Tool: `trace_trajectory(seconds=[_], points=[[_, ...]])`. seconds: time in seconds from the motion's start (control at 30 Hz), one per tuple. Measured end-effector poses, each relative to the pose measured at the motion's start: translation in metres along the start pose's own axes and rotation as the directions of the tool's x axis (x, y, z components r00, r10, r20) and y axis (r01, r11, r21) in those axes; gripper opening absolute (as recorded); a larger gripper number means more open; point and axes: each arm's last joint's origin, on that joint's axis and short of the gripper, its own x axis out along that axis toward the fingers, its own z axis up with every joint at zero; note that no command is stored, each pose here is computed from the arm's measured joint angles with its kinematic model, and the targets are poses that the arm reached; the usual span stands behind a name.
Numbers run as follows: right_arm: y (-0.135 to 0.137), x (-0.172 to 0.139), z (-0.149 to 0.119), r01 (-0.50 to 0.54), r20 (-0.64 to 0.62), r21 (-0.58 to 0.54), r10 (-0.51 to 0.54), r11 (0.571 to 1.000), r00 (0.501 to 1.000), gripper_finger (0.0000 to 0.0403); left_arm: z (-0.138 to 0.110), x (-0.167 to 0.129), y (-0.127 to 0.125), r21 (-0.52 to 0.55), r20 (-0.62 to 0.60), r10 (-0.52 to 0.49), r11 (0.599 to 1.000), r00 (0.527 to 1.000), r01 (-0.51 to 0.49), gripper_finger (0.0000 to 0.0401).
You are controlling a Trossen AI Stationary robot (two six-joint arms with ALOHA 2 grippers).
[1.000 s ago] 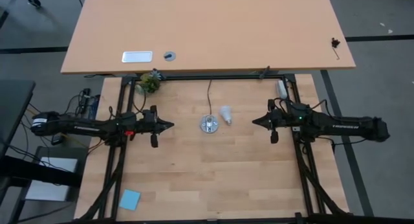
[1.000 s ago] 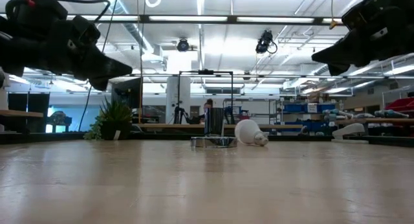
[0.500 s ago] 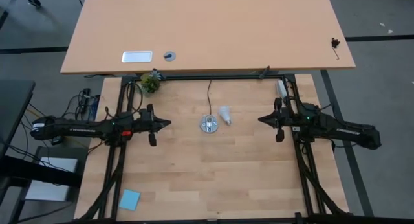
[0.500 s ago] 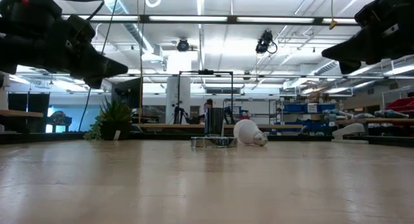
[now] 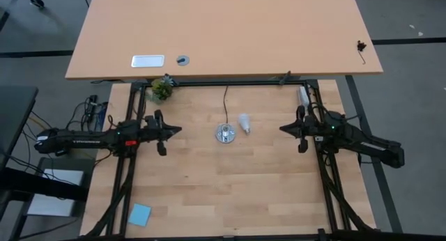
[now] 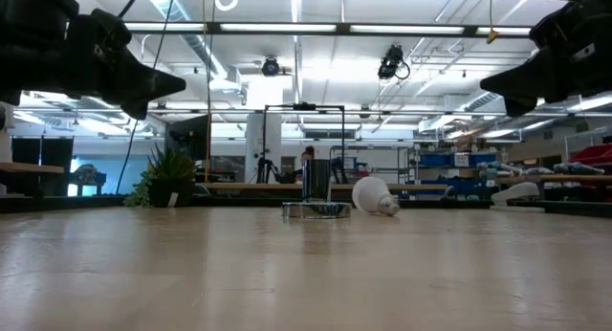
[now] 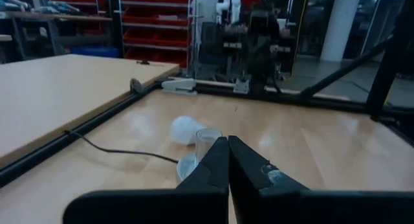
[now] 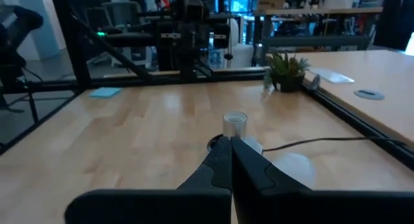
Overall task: Screw lightbulb
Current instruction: Return to Home Position
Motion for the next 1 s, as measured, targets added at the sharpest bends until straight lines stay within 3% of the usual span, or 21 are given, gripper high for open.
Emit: trace_trajectory(seconds=[0.43,0.8,1.0], points=[[-0.002,0.003,-0.002,-0.023,0.065,0.002,0.023,1.0,0.998,0.0005,0.013,-0.002,-0.001,-0.012,0.131,-0.006,1.0,0.991,0.007,0.0003],[-0.004,0.003,-0.006,0.053,0.014,0.016,-0.053,0.998,0.998,0.0005,0.001,-0.001,0.002,-0.003,0.015,0.085,0.996,0.996,-0.085,0.0003],[-0.003,0.003,-0.006,0.011,0.005,0.009,-0.011,1.0,1.0,0.0005,0.0,-0.001,0.0,-0.008,0.005,0.007,1.0,1.0,-0.007,0.0003]])
